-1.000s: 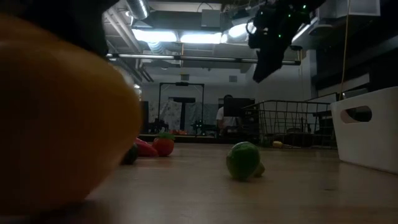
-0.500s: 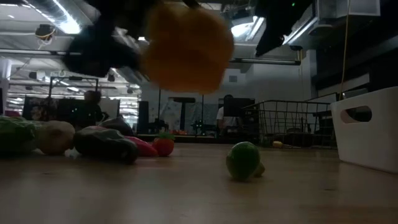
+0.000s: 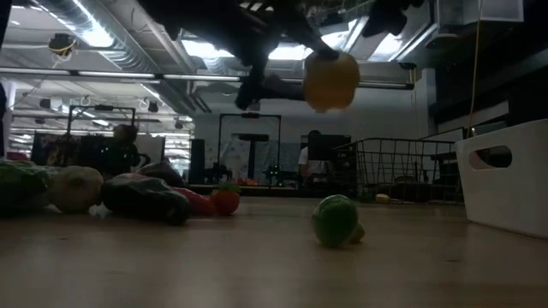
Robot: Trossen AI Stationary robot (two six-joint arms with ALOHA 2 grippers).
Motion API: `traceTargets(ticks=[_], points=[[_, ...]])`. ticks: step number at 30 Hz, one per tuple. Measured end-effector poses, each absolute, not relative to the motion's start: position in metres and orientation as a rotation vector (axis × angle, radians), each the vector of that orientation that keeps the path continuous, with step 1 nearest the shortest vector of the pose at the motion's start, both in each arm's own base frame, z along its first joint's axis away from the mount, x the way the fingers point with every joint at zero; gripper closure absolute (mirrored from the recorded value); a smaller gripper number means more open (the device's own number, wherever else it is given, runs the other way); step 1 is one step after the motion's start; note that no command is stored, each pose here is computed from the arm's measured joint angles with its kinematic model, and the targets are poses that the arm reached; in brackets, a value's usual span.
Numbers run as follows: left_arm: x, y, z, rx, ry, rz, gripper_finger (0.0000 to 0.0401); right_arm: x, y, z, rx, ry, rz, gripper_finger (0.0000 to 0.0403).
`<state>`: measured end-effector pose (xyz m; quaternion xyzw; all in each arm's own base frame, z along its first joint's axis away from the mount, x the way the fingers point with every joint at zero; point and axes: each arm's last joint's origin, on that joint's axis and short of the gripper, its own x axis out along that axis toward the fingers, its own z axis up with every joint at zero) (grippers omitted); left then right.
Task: Sort produce into baskets
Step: Put the yellow bell pepper into the black wire basket
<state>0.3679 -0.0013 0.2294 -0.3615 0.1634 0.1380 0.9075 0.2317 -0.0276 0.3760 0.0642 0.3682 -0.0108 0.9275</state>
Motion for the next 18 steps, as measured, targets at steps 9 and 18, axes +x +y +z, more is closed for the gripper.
traceTargets(ticks=[9,18], points=[[0.370,0.071,0.253,-0.529,0.020,0.419,0.0096,0.235,0.013,0.378,0.132,0.743,0.117,0.0178],[0.398,0.110,0.259,-0.497,-0.189,0.468,0.0095,0.238,0.031,0.381,0.090,0.696,0.155,0.0178]])
